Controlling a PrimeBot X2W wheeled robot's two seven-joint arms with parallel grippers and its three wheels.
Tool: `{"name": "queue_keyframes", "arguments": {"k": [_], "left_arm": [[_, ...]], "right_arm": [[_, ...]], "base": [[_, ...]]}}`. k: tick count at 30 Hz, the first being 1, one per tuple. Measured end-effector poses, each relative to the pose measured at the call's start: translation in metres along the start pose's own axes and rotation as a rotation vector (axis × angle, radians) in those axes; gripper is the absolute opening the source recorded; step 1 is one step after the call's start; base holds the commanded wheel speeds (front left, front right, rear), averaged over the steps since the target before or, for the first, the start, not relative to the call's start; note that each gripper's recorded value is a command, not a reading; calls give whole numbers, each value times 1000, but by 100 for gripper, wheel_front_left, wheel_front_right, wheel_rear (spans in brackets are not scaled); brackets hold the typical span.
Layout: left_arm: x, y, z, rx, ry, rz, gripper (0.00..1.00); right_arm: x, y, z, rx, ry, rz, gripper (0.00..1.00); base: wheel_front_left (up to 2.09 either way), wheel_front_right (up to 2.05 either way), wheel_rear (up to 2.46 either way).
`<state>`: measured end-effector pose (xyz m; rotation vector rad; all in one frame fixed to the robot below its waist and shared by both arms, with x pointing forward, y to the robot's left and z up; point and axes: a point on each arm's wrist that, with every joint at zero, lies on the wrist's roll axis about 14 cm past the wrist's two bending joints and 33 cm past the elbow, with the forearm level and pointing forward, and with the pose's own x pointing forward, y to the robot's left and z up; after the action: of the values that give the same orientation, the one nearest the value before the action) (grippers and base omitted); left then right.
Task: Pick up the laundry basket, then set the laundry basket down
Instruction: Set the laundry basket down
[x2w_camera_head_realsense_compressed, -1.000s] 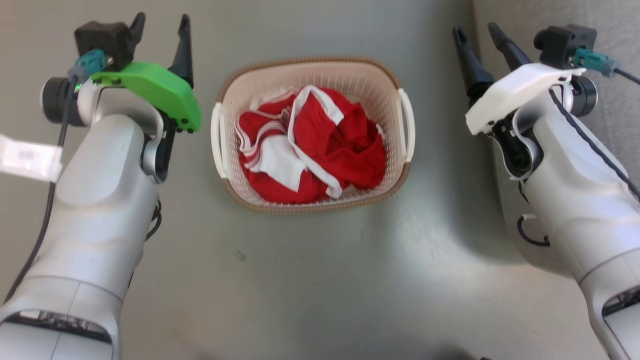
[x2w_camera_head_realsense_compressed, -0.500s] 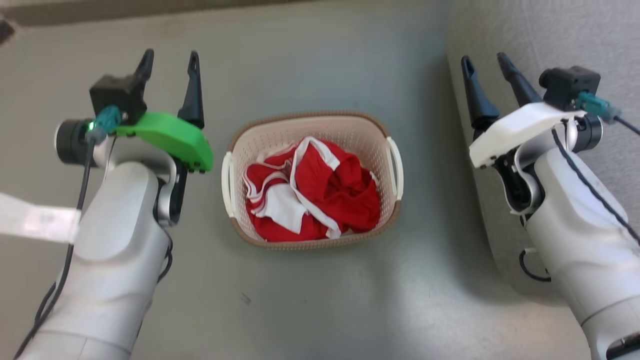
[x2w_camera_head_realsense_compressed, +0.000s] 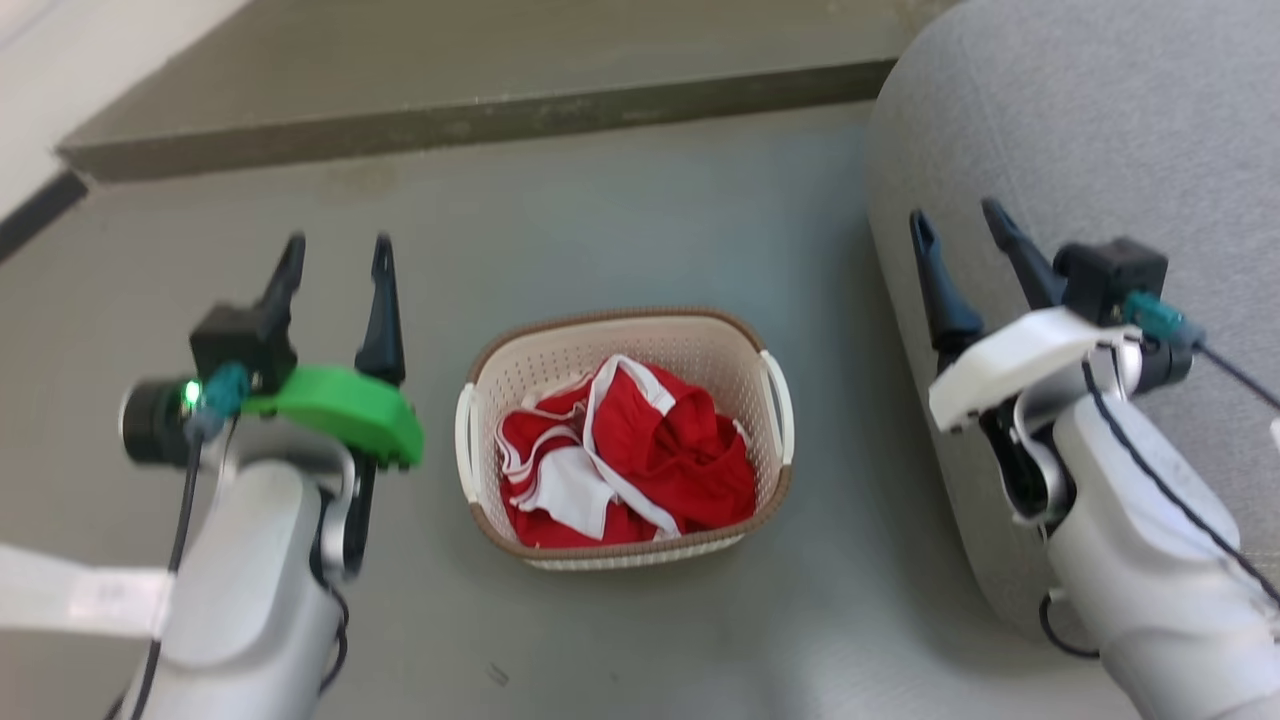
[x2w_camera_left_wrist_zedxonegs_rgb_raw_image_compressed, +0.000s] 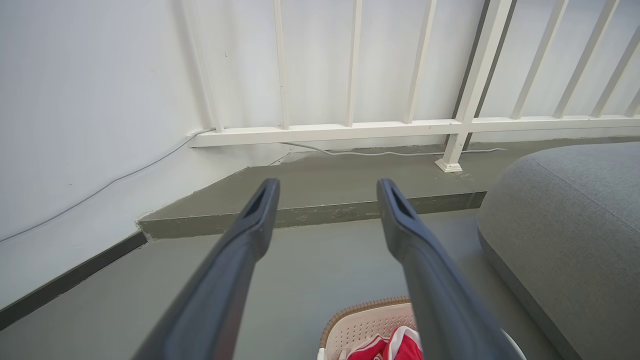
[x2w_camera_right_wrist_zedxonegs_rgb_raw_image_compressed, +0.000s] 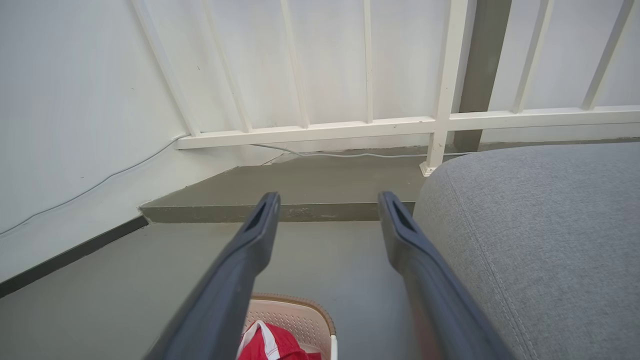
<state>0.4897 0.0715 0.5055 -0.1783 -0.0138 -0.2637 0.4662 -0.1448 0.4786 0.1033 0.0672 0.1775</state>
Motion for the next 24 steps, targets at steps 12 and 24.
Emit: {"name": "queue_keyframes", "arguments": {"k": [12,24], "left_arm": [[-65,4,-16,-29,48,61,100],[-102,8,-10,-46,23,103,100]], "right_arm": [[-55,-4,-9,-2,13,-59,100],[-83,5,1,-20,-32,-54,100]], "base": [[0,0,0],[0,0,0]]}}
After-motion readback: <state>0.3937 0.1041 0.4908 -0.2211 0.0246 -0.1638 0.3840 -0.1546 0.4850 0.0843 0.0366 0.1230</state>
